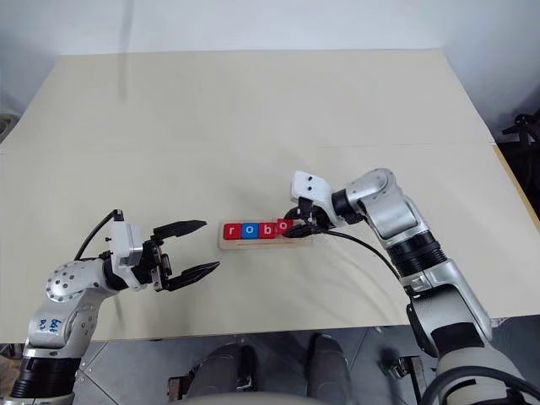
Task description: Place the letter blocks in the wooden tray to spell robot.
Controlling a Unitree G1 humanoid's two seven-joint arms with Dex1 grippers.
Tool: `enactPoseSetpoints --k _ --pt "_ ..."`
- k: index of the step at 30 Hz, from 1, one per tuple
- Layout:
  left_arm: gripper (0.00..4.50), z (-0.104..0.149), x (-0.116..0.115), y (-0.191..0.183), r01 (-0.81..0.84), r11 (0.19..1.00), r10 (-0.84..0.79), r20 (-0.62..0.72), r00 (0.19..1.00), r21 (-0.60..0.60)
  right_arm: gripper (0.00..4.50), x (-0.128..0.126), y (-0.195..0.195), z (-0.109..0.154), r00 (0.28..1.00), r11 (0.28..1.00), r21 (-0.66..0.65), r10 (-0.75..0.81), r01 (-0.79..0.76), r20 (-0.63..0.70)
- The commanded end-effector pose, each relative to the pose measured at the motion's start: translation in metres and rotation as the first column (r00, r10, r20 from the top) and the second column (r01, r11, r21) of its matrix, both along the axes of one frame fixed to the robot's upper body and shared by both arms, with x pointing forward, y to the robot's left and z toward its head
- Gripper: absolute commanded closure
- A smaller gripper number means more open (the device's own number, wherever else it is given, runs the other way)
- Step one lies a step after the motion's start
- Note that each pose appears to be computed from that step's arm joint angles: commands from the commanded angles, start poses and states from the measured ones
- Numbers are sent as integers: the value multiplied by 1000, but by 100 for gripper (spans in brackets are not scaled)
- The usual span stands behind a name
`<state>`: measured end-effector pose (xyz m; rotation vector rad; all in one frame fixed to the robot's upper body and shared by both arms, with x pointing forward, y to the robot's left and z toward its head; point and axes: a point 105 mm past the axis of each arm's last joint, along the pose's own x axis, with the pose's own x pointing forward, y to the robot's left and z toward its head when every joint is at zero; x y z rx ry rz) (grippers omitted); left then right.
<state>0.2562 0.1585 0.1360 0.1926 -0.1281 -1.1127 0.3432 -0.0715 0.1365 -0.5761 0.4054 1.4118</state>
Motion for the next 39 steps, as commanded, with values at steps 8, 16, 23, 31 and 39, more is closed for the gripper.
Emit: enactPoseSetpoints --k 8,16,23,31,39 --pt "0 12 -2 -1 6 1000 -5 59 998 -11 4 0 -12 26 997 999 36 0 -3 76" --pt "0 11 0 -3 15 1000 -14 57 998 -18 4 0 -64 33 974 974 133 -199 184 107" --pt "0 7 7 -8 34 999 -32 37 999 -36 4 -23 -134 22 862 862 248 -485 441 150" --pt "0 12 23 -17 56 997 -54 43 998 -59 4 -84 -198 -15 597 619 423 -776 662 202" --pt "0 15 25 -22 84 995 -82 49 995 -56 4 -82 -202 -17 420 413 578 -898 703 132"
